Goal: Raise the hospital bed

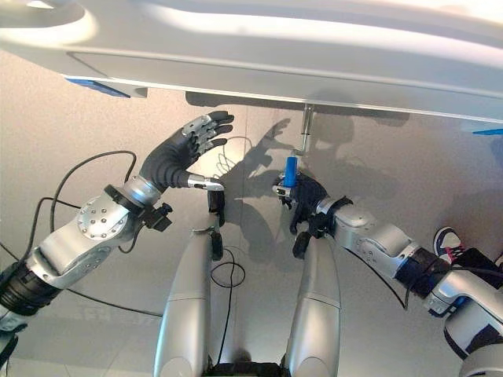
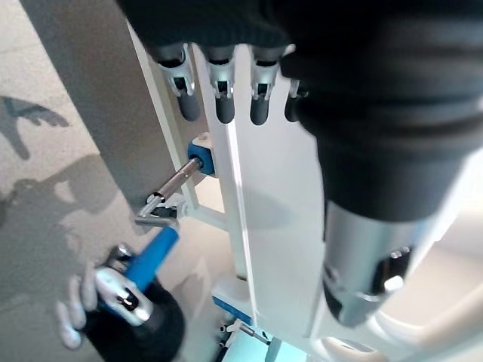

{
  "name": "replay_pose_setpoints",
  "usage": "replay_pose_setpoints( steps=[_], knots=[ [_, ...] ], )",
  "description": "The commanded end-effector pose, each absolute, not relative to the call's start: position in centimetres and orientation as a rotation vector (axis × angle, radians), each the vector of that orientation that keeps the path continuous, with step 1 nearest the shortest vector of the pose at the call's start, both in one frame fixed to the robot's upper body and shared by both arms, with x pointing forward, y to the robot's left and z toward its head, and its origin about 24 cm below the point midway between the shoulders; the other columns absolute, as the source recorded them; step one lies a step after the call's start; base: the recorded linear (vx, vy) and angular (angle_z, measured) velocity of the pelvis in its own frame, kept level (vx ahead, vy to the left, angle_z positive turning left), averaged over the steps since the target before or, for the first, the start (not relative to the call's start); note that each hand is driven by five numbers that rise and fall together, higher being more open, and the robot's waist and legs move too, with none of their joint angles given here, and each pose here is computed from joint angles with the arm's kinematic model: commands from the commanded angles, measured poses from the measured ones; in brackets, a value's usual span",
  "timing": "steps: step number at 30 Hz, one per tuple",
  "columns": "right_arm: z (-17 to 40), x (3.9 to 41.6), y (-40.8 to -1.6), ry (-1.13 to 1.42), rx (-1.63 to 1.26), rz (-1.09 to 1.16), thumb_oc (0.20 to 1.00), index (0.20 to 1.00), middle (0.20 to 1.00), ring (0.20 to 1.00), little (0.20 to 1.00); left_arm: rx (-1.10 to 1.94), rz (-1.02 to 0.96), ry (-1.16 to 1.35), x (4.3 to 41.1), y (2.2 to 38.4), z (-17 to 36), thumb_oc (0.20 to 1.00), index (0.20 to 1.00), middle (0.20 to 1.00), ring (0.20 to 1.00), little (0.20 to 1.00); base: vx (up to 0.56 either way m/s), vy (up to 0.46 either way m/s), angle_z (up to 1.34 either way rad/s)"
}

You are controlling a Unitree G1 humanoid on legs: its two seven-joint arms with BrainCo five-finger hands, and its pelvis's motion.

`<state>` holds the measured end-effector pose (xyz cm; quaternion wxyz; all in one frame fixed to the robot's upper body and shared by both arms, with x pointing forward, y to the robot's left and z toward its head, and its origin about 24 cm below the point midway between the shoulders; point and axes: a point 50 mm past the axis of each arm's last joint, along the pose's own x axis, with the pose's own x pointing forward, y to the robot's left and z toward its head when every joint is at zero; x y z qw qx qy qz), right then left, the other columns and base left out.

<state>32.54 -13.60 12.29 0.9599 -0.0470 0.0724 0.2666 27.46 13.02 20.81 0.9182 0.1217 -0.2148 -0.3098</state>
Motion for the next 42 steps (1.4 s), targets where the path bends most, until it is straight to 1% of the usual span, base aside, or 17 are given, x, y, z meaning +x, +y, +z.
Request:
replay_pose_setpoints(
  steps=[1, 11, 12, 16, 17, 23, 24, 26, 30, 31, 34, 38, 39, 40, 42],
  knots=[
    [23.2, 29.5, -3.6, -0.365, -0.085, 0.997, 0.2, 0.2, 0.2, 0.2, 0.2, 0.121, -0.784, -0.556, 24.5, 10.5, 22.3, 1.0, 1.0, 1.0, 1.0, 1.0, 0.01, 0.034, 0.02],
    [23.2, 31.5, -2.0, -0.349, -0.021, 0.928, 0.2, 0.2, 0.2, 0.2, 0.2, 0.074, -0.791, -0.536, 24.5, 9.9, 21.7, 1.0, 1.0, 1.0, 1.0, 1.0, 0.01, 0.022, 0.01],
    [22.8, 32.3, -1.9, -0.325, -0.012, 0.892, 0.2, 0.2, 0.2, 0.2, 0.2, 0.066, -0.799, -0.535, 24.4, 9.7, 21.7, 1.0, 1.0, 1.0, 1.0, 1.0, 0.02, 0.032, 0.0],
    [22.4, 33.5, -1.8, -0.3, 0.005, 0.825, 0.2, 0.2, 0.2, 0.2, 0.2, 0.046, -0.805, -0.529, 24.3, 9.5, 21.5, 1.0, 1.0, 1.0, 1.0, 1.0, 0.01, 0.009, 0.0],
    [21.8, 34.3, -2.0, -0.274, 0.006, 0.773, 0.2, 0.2, 0.2, 0.2, 0.2, 0.039, -0.808, -0.522, 24.3, 9.4, 21.3, 1.0, 1.0, 1.0, 1.0, 1.0, 0.0, 0.0, 0.0],
    [20.9, 35.8, -2.8, -0.236, 0.029, 0.668, 0.2, 0.2, 0.2, 0.2, 0.2, -0.003, -0.805, -0.504, 24.4, 9.0, 20.9, 1.0, 1.0, 1.0, 1.0, 1.0, 0.02, 0.02, 0.02],
    [20.4, 36.5, -3.5, -0.211, 0.051, 0.609, 0.2, 0.2, 0.2, 0.2, 0.2, -0.02, -0.806, -0.501, 24.4, 8.9, 20.8, 1.0, 1.0, 1.0, 1.0, 1.0, 0.02, 0.033, 0.04],
    [20.4, 36.5, -3.5, -0.211, 0.051, 0.609, 0.2, 0.2, 0.2, 0.2, 0.2, -0.02, -0.806, -0.501, 24.4, 8.9, 20.8, 1.0, 1.0, 1.0, 1.0, 1.0, 0.01, 0.012, 0.02],
    [19.1, 38.5, -5.4, -0.144, 0.034, 0.461, 0.2, 0.2, 0.2, 0.2, 0.2, -0.064, -0.822, -0.493, 24.4, 8.4, 20.6, 1.0, 1.0, 1.0, 1.0, 1.0, 0.02, 0.013, 0.0],
    [19.1, 38.5, -5.4, -0.144, 0.034, 0.461, 0.2, 0.2, 0.2, 0.2, 0.2, -0.064, -0.822, -0.493, 24.4, 8.3, 20.6, 1.0, 1.0, 1.0, 1.0, 1.0, 0.0, 0.0, 0.0],
    [18.7, 39.7, -6.9, -0.107, 0.041, 0.368, 0.2, 0.2, 0.2, 0.2, 0.2, -0.082, -0.83, -0.485, 24.3, 8.2, 20.5, 1.0, 1.0, 1.0, 1.0, 1.0, 0.0, 0.0, 0.0],
    [18.4, 41.0, -9.7, -0.067, 0.059, 0.234, 0.2, 0.2, 0.2, 0.2, 0.2, -0.108, -0.843, -0.485, 24.2, 8.0, 20.4, 1.0, 1.0, 1.0, 1.0, 1.0, 0.01, 0.003, 0.02],
    [18.3, 41.5, -11.5, -0.05, 0.078, 0.157, 0.2, 0.2, 0.2, 0.2, 0.2, -0.119, -0.849, -0.477, 24.2, 7.9, 20.3, 1.0, 1.0, 1.0, 1.0, 1.0, 0.02, 0.011, 0.08],
    [18.3, 41.5, -11.5, -0.05, 0.078, 0.157, 0.2, 0.2, 0.2, 0.2, 0.2, -0.119, -0.849, -0.477, 24.2, 7.9, 20.3, 1.0, 1.0, 1.0, 1.0, 1.0, 0.02, 0.0, 0.1],
    [18.1, 41.8, -13.2, -0.034, 0.124, 0.089, 0.2, 0.2, 0.2, 0.2, 0.2, -0.132, -0.861, -0.478, 24.2, 7.6, 20.3, 1.0, 1.0, 1.0, 1.0, 1.0, 0.02, -0.003, 0.07]
  ],
)
